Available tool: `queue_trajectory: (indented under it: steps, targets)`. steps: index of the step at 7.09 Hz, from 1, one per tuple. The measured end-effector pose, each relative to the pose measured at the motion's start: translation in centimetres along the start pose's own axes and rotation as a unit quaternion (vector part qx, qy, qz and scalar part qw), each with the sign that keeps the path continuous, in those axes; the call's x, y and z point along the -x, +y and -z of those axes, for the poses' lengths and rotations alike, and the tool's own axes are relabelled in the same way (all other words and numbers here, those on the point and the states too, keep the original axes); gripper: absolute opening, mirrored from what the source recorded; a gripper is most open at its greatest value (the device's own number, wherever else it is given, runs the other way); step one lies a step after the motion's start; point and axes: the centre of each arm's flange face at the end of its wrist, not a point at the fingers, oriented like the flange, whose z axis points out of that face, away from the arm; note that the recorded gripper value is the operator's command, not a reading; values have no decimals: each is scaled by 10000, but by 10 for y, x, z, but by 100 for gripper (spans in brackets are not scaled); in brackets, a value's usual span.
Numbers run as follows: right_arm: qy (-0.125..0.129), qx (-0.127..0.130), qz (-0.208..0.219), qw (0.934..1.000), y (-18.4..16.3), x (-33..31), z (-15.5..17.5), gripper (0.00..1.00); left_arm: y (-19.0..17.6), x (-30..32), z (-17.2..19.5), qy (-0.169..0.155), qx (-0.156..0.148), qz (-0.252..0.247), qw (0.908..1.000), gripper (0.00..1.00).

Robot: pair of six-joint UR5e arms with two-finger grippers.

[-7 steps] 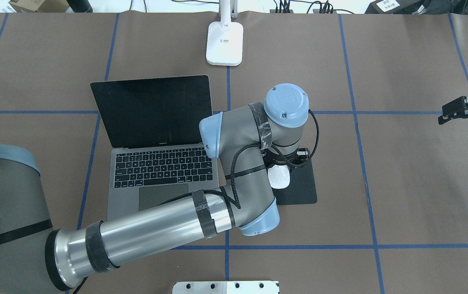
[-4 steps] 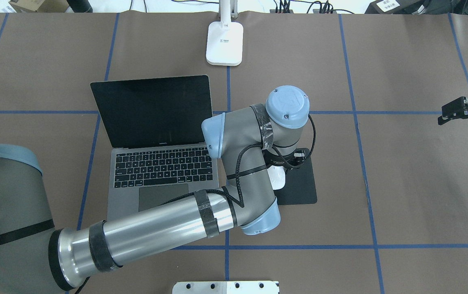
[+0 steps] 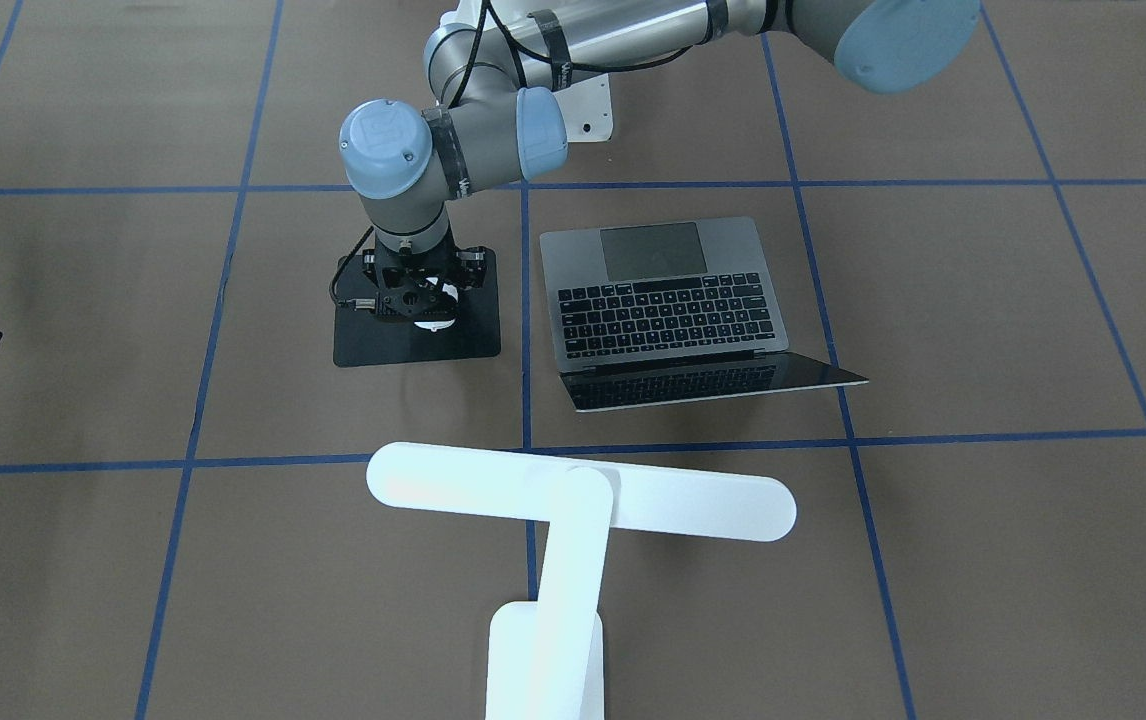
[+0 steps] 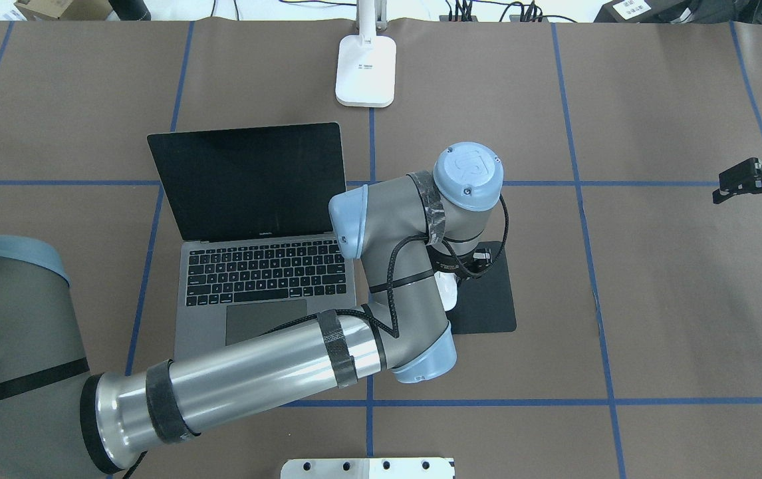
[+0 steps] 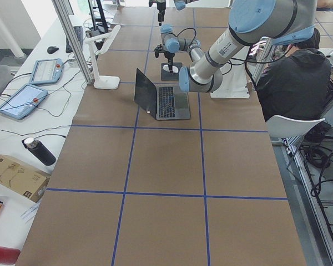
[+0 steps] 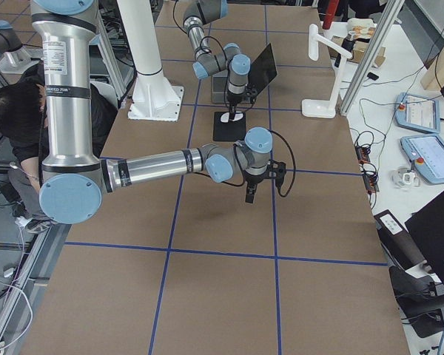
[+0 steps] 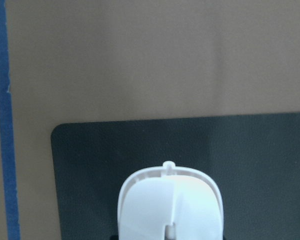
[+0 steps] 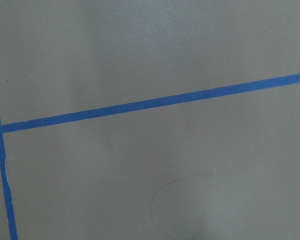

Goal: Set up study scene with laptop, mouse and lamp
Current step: 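Lower the white mouse onto the black mousepad with the left gripper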

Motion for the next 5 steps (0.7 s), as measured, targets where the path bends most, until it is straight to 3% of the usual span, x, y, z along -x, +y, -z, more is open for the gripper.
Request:
queue_trajectory:
  steps: [3,5]
  targets:
    - [-12,-15,14,10000,0,1,2,100,1,0,-3,-45,17,10,10000,85]
    - [-14,-26,3,10000,0,0,3,100,1,0,2,-39,7,14,10000,99]
